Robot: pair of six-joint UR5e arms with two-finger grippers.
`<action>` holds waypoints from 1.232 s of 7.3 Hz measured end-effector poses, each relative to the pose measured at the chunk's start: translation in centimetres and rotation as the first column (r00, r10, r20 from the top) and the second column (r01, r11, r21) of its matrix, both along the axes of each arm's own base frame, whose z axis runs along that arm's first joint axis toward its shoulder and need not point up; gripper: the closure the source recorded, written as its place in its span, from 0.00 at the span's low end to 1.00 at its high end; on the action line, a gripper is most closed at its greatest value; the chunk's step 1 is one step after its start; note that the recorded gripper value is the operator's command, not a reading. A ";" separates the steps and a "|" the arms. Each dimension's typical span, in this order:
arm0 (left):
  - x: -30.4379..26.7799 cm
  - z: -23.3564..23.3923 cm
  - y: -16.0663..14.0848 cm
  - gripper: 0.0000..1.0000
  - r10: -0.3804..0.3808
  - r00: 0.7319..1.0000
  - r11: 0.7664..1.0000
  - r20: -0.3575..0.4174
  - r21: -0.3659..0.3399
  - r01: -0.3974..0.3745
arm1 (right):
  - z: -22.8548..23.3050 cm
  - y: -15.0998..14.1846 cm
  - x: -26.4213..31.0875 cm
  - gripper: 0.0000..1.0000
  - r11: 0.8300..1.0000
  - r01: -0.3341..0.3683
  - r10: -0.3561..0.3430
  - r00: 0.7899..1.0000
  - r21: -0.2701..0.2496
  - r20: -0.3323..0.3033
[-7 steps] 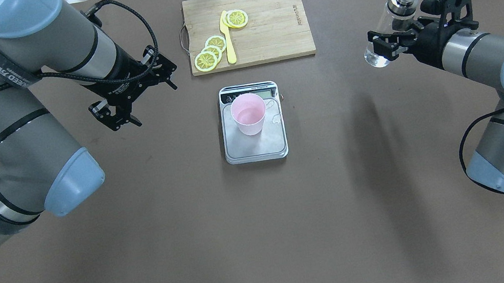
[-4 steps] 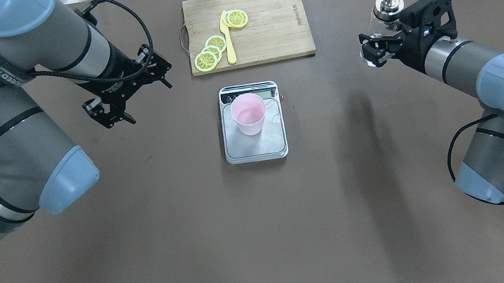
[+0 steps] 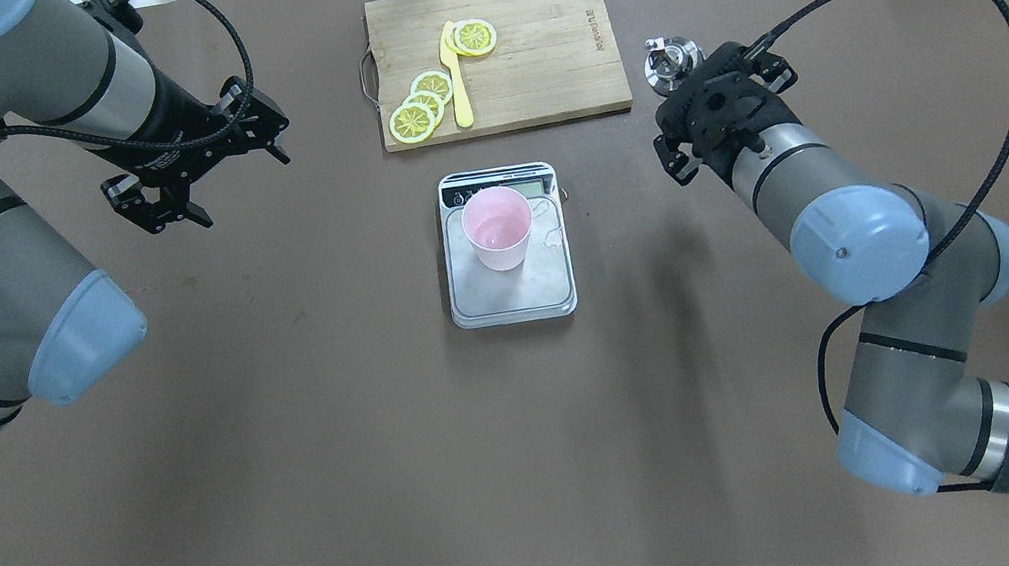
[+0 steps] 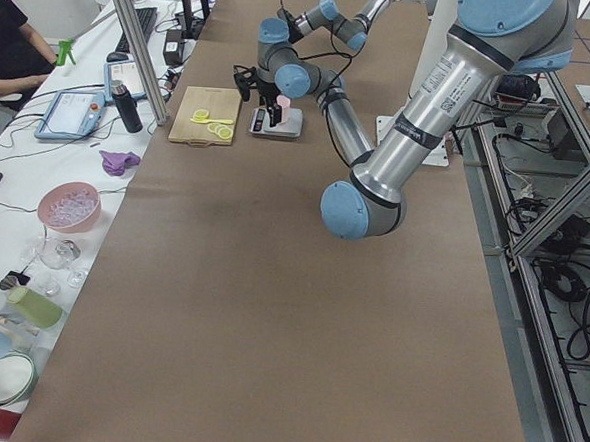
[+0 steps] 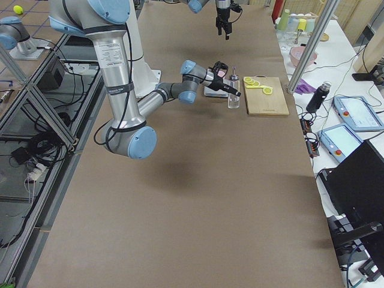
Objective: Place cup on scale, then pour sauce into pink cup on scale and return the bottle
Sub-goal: 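Lift the sauce bottle with the right gripper and carry it over the cup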
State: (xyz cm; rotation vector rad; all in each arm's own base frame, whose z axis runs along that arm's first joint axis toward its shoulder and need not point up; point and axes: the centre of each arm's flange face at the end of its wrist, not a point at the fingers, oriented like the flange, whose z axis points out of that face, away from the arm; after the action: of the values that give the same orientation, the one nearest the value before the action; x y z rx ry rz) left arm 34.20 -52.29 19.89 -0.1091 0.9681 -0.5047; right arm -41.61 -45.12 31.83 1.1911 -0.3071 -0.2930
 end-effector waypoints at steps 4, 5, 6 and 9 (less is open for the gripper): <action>-0.3 1.4 -0.1 0.02 0.005 1.000 1.000 0.016 -0.002 -0.005 | 0.7 3.6 -4.0 1.00 0.994 -0.005 0.047 0.928 0.113 -0.369; -0.3 1.8 -0.1 0.02 0.006 1.000 1.000 0.021 -0.006 -0.006 | 0.9 4.4 -5.0 1.00 0.992 -0.008 0.059 0.915 0.128 -0.398; -0.4 2.1 -0.2 0.02 0.013 1.000 1.000 0.026 0.000 -0.013 | 1.4 4.9 -6.2 1.00 0.990 -0.016 0.075 0.903 0.143 -0.423; -0.6 3.3 -0.1 0.02 0.032 0.999 0.999 0.042 0.013 -0.033 | 1.6 4.9 -9.0 1.00 0.981 -0.006 0.110 0.839 0.193 -0.534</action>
State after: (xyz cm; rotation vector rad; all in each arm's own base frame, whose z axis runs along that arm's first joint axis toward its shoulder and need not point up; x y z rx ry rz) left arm 33.63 -52.38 23.20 -0.1017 0.9273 -0.4686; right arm -50.66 -40.21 33.42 1.2416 0.2620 -0.6011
